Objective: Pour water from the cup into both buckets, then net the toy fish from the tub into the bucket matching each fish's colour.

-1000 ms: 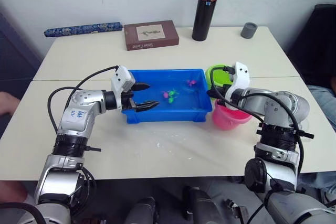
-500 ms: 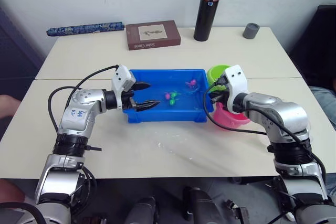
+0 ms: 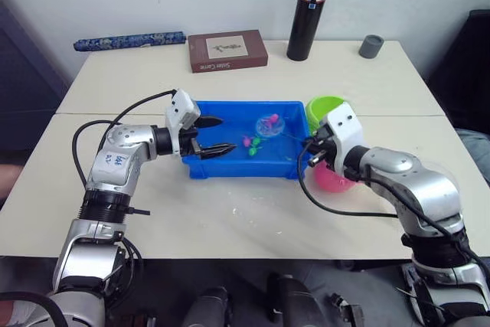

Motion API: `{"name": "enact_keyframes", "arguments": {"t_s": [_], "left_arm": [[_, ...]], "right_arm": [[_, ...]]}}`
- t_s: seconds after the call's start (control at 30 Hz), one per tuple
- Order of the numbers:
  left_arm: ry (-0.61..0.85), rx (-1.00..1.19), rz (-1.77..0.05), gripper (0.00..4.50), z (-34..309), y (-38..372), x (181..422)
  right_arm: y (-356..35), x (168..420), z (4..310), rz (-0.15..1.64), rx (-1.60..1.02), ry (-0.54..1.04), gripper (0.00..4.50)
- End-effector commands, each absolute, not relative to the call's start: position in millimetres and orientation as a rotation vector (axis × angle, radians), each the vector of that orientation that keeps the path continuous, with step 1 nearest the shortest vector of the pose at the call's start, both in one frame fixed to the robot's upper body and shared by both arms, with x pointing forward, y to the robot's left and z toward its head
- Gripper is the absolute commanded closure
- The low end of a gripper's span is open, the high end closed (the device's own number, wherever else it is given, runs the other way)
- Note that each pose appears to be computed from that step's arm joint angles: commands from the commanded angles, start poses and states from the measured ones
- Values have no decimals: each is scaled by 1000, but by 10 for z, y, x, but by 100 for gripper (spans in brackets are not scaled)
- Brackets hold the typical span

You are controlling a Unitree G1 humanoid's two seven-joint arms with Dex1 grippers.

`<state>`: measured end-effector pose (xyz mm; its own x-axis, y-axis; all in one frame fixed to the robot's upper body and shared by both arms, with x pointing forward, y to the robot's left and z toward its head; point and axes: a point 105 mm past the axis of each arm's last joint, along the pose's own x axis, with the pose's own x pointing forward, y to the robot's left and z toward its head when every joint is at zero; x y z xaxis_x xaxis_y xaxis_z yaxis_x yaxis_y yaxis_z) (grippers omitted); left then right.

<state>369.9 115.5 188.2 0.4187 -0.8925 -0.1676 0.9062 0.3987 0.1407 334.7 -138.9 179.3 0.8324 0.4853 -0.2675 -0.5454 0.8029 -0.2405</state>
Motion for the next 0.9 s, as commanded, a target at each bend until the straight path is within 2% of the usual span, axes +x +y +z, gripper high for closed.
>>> {"name": "enact_keyframes", "arguments": {"t_s": [0.03, 0.3, 0.57, 0.73, 0.9], "left_arm": [[33, 215, -1220, 2, 1995, 1041, 3666], [29, 216, -1403, 2, 1985, 647, 3649], [12, 206, -1595, 2, 1984, 263, 3545], [-1, 203, -1639, 2, 1983, 141, 3542], [-4, 207, -1644, 2, 1978, 134, 3575]], "right_arm": [[-1454, 3130, 2091, 552, -357, 63, 450], [-1820, 2640, 2252, 419, -394, -12, 450], [-2277, 2199, 2245, 196, -446, -9, 450], [-2496, 2020, 2173, 102, -638, 42, 450], [-2406, 1974, 2190, 145, -950, 26, 450]]}}
